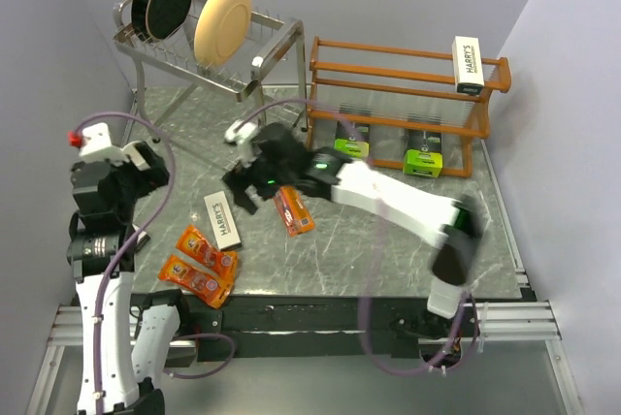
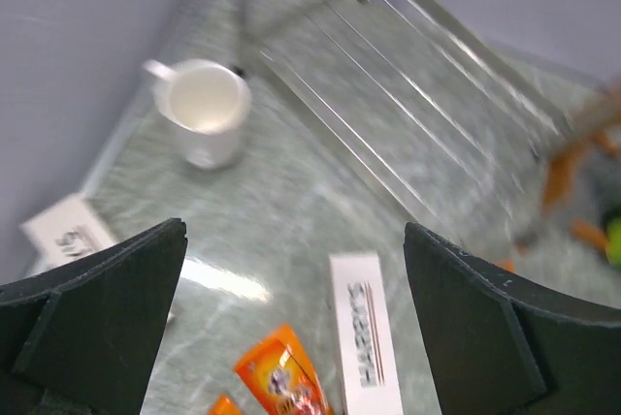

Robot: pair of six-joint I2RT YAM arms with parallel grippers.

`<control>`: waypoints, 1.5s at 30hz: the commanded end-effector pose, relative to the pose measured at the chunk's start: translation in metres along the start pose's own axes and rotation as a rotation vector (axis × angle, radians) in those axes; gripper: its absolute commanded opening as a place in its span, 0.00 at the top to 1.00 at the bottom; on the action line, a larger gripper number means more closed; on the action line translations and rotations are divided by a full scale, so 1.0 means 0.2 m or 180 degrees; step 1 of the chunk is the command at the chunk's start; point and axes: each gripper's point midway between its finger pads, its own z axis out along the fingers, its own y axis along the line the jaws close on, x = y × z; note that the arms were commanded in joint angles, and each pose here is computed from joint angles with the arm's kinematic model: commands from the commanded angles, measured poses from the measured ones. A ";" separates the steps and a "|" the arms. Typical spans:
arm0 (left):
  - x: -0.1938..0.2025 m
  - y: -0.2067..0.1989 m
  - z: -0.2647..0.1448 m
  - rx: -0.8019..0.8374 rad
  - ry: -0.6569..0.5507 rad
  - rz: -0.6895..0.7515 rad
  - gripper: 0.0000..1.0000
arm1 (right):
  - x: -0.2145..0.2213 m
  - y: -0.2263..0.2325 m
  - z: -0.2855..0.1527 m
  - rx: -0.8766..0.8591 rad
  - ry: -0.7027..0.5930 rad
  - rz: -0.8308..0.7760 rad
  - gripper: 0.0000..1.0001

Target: Place and organize the shaving razors onto the shelf

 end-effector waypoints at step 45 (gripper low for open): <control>-0.38 0.08 -0.24 -0.0279 -0.0891 -0.0752 0.01 | 0.68 0.12 0.93 0.0890 0.1002 0.0590 0.19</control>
